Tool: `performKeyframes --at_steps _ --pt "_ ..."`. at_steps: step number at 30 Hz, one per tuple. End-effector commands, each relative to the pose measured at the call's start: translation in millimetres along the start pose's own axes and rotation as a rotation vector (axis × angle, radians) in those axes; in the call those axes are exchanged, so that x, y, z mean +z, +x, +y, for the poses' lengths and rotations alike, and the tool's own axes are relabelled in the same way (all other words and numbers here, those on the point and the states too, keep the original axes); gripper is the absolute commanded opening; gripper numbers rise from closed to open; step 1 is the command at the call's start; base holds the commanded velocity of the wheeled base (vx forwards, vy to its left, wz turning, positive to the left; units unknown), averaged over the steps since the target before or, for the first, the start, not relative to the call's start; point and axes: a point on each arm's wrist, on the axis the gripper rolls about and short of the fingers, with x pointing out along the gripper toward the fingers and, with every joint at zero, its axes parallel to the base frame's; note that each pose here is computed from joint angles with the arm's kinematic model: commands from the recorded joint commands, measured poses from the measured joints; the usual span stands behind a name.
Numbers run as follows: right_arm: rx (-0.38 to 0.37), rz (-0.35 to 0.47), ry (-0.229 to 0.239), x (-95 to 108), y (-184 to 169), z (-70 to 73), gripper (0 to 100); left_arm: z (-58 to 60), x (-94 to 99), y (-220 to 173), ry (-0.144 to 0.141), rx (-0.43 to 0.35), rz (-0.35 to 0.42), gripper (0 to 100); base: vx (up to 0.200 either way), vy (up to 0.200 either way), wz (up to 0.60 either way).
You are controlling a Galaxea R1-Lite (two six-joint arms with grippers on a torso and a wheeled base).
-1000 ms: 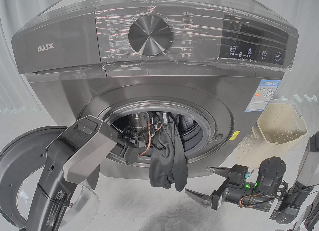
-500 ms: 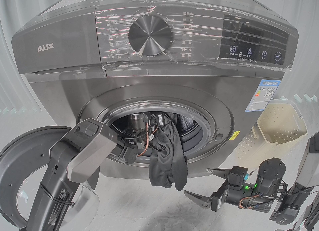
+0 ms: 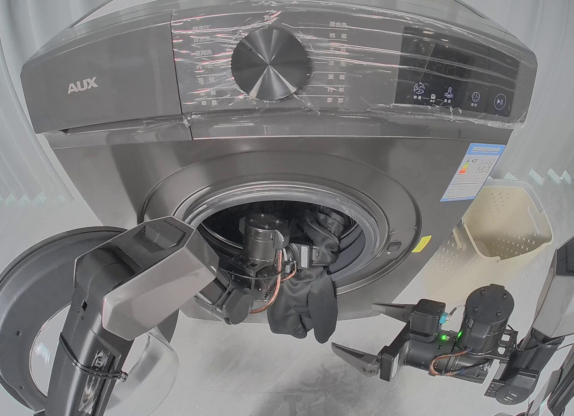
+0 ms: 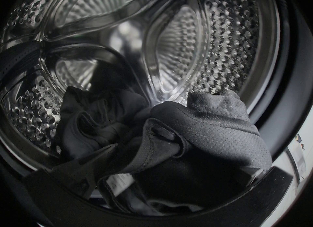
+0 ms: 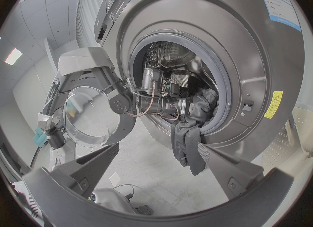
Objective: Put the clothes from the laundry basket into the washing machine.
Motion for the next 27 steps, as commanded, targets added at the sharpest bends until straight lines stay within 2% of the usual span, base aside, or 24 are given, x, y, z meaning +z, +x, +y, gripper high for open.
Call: performKeyframes --at_steps 1,7,14,15,18,21,23,27 --pt "0.001 -0.001 0.000 0 0 0.3 100 -16.0 3.5 -13 0.010 -0.055 0.017 100 0.000 0.000 0.00" --pt "0.003 0.001 0.000 0 0 0.6 100 -18.7 -9.4 -9 0.022 -0.066 0.047 100 0.000 0.000 0.00" --pt "0.012 0.000 -0.003 0 0 2.8 100 -3.9 -28.4 4 0.023 -0.031 0.069 100 0.000 0.000 0.00" --pt "0.012 0.000 -0.003 0 0 2.8 100 -2.3 -29.3 5 0.023 -0.028 0.072 0 0.000 0.000 0.00" --pt "0.012 0.000 -0.003 0 0 2.8 100 -0.6 -26.7 6 0.018 -0.025 0.062 0 0.000 0.000 0.00" --pt "0.013 0.003 -0.003 -1 1 3.1 100 1.4 -13.5 11 0.001 -0.011 0.012 0 0.000 0.000 0.00" --pt "0.012 0.008 -0.003 -2 1 3.0 100 7.4 4.2 18 -0.018 0.011 -0.058 0 0.000 0.000 0.00" --pt "0.014 0.007 -0.004 -2 2 3.4 100 20.4 26.9 24 -0.065 0.055 -0.149 0 0.000 0.000 0.00"
